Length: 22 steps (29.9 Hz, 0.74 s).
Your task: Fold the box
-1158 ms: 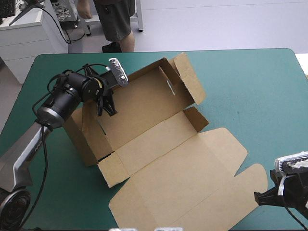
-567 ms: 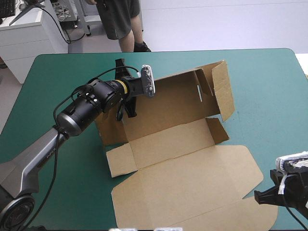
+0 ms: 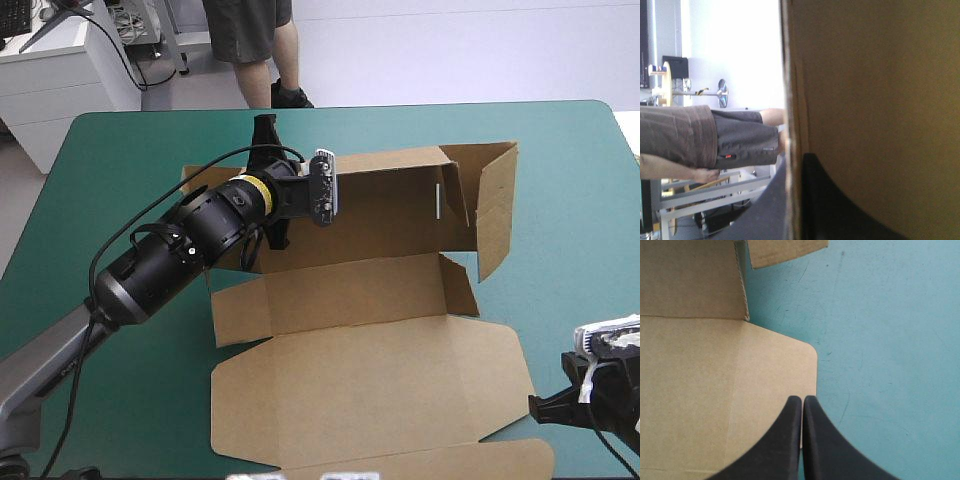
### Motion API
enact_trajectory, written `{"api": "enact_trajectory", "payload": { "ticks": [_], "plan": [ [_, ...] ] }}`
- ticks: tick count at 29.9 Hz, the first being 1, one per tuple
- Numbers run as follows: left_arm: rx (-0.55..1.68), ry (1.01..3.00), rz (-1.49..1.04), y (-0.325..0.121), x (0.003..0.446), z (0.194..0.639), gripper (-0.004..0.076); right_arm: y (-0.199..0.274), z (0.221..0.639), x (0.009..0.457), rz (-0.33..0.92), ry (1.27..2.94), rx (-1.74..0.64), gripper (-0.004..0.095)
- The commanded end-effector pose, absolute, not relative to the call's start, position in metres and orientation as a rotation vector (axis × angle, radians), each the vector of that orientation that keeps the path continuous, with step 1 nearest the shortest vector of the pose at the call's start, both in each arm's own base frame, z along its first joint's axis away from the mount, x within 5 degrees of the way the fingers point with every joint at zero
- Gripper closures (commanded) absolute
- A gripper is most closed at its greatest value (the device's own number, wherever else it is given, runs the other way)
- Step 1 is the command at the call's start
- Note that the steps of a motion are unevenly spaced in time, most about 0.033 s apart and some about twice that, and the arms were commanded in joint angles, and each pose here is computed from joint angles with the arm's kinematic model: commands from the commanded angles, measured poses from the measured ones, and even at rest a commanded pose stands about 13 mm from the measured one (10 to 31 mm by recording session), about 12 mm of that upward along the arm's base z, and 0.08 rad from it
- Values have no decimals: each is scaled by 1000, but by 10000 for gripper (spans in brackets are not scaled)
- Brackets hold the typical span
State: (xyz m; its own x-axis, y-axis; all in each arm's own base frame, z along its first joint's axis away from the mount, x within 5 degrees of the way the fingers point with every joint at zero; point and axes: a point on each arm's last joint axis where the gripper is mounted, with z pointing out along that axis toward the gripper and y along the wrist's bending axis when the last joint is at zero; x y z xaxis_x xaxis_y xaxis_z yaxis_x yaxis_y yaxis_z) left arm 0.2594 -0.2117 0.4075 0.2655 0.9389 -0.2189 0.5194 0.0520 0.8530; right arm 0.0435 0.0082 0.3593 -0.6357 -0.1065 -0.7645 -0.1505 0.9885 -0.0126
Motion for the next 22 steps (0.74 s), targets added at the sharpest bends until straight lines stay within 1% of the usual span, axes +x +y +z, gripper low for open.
{"api": "enact_trajectory", "payload": {
  "ticks": [1, 4, 9, 11, 15, 22],
  "plan": [
    [1499, 1316, 657, -198, 251, 422, 733, 8, 372, 46, 54, 2185, -160, 921],
    [1514, 1330, 683, -195, 251, 401, 732, 7, 372, 46, 38, 2183, -161, 921],
    [1498, 1334, 632, -198, 248, 367, 732, 6, 372, 46, 24, 2182, -160, 921],
    [1500, 1307, 641, -201, 244, 359, 732, 6, 372, 46, 25, 2180, -158, 921],
    [1506, 1226, 723, -212, 233, 351, 732, 6, 373, 47, 29, 2169, -157, 921],
    [1520, 1220, 705, -226, 213, 345, 732, 6, 374, 47, 33, 2165, -150, 921]
  ]
}}
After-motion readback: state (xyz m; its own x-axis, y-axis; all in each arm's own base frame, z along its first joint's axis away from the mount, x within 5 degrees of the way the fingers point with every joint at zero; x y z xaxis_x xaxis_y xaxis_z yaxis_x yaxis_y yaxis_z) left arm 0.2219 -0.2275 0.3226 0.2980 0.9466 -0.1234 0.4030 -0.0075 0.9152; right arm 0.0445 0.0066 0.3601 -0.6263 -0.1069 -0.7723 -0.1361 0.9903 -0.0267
